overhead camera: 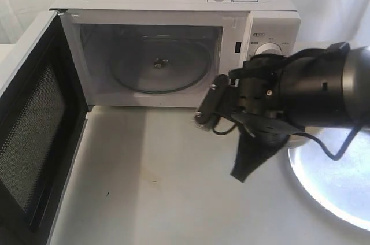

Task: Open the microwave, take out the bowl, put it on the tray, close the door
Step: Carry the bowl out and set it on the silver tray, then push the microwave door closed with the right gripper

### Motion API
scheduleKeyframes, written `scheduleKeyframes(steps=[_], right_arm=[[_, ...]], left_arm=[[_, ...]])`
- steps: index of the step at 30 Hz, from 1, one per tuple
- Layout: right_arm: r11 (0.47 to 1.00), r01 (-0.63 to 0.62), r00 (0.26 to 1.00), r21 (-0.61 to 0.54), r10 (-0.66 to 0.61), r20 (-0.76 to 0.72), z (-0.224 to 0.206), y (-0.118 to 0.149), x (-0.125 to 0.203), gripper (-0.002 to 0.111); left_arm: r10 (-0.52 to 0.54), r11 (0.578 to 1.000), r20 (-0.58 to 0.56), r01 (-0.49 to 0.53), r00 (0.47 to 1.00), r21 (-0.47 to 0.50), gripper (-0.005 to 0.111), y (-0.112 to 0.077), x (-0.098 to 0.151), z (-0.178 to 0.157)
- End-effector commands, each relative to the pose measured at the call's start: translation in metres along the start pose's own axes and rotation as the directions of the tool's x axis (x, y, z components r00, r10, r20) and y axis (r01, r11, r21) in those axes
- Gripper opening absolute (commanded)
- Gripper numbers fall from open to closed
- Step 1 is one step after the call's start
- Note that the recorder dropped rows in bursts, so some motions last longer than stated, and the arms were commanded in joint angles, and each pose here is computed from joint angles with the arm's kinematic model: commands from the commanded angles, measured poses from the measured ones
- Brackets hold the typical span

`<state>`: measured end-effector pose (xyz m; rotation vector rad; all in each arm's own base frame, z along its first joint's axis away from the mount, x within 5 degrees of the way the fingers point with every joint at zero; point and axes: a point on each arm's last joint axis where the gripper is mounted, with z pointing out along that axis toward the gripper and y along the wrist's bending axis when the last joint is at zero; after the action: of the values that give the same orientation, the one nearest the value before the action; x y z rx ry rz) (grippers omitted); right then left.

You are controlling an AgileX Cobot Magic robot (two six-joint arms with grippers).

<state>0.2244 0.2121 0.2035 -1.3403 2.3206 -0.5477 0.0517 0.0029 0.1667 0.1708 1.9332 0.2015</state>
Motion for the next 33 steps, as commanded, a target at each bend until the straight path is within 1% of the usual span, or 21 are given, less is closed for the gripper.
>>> scheduleKeyframes(steps=[1,6,8,11,15,16,17,20,21,22,23,24,25,26,27,28,29,30,31,32,33], right_arm=[[0.973,-0.147,0.974,0.176,0.173,-0.143,0.015,-0.017,0.033,0.0],[0.97,-0.156,0.977,0.187,0.18,-0.119,0.029,-0.018,0.044,0.001],[0.968,-0.174,0.974,0.18,0.195,-0.112,0.031,-0.016,0.045,0.005],[0.969,-0.179,0.975,0.168,0.197,-0.1,0.032,-0.015,0.045,0.017],[0.965,-0.194,0.972,0.175,0.214,-0.101,0.032,-0.015,0.045,0.045],[0.963,-0.209,0.969,0.172,0.228,-0.097,0.032,-0.015,0.045,0.049],[0.96,-0.224,0.966,0.165,0.241,-0.091,0.031,-0.013,0.044,0.049],[0.962,-0.26,0.965,0.086,0.262,-0.003,0.023,-0.004,0.035,0.035],[0.965,-0.263,0.96,-0.003,0.262,0.094,0.016,0.005,0.024,0.026],[0.964,-0.252,0.947,-0.08,0.263,0.185,0.008,0.011,0.015,0.021],[0.96,-0.209,0.911,-0.184,0.26,0.32,-0.005,0.021,0.002,0.013],[0.949,-0.132,0.84,-0.286,0.26,0.476,-0.022,0.031,-0.013,0.006],[0.93,-0.03,0.74,-0.367,0.267,0.617,-0.04,0.039,-0.025,-0.001],[0.902,0.098,0.609,-0.42,0.279,0.743,-0.062,0.047,-0.037,0.0],[0.879,0.222,0.471,-0.423,0.283,0.836,-0.083,0.051,-0.048,0.0],[0.864,0.286,0.368,-0.415,0.301,0.88,-0.1,0.051,-0.056,0.0],[0.858,0.323,0.263,-0.401,0.325,0.908,-0.118,0.049,-0.067,0.0],[0.87,0.31,0.146,-0.385,0.356,0.923,-0.145,0.042,-0.092,0.0],[0.88,0.301,0.114,-0.366,0.348,0.93,-0.154,0.042,-0.105,0.0],[0.886,0.306,0.081,-0.348,0.34,0.937,-0.167,0.046,-0.126,0.0],[0.887,0.312,0.073,-0.342,0.336,0.939,-0.173,0.051,-0.137,0.0]], left_arm=[[-0.006,1.0,0.004,0.006,1.0,0.005,0.0,0.0,0.0,0.0],[-0.006,1.0,0.004,0.006,1.0,0.005,0.0,0.0,0.0,0.0],[-0.006,1.0,0.004,0.006,1.0,0.005,0.0,0.0,0.0,0.0],[-0.006,1.0,0.004,0.006,1.0,0.005,0.0,0.0,0.0,0.0],[-0.006,1.0,0.004,0.006,1.0,0.005,0.0,0.0,0.0,0.0],[-0.006,1.0,0.004,0.006,1.0,0.005,0.0,0.0,0.0,0.0],[-0.006,1.0,0.004,0.006,1.0,0.005,0.0,0.0,0.0,0.0],[-0.006,1.0,0.004,0.006,1.0,0.005,0.0,0.0,0.0,0.0],[-0.006,1.0,0.004,0.006,1.0,0.005,0.0,0.0,0.0,0.0],[-0.006,1.0,0.004,0.006,1.0,0.005,0.0,0.0,0.0,0.0],[-0.006,1.0,0.004,0.006,1.0,0.005,0.0,0.0,0.0,0.0],[-0.006,1.0,0.004,0.006,1.0,0.005,0.0,0.0,0.0,0.0],[-0.006,1.0,0.004,0.006,1.0,0.005,0.0,0.0,0.0,0.0],[-0.006,1.0,0.004,0.006,1.0,0.005,0.0,0.0,0.0,0.0],[-0.006,1.0,0.004,0.006,1.0,0.005,0.0,0.0,0.0,0.0],[-0.006,1.0,0.004,0.006,1.0,0.005,0.0,0.0,0.0,0.0],[-0.006,1.0,0.004,0.006,1.0,0.005,0.0,0.0,0.0,0.0],[-0.006,1.0,0.004,0.006,1.0,0.005,0.0,0.0,0.0,0.0],[-0.006,1.0,0.004,0.006,1.0,0.005,0.0,0.0,0.0,0.0],[-0.006,1.0,0.004,0.006,1.0,0.005,0.0,0.0,0.0,0.0],[-0.006,1.0,0.004,0.006,1.0,0.005,0.0,0.0,0.0,0.0]])
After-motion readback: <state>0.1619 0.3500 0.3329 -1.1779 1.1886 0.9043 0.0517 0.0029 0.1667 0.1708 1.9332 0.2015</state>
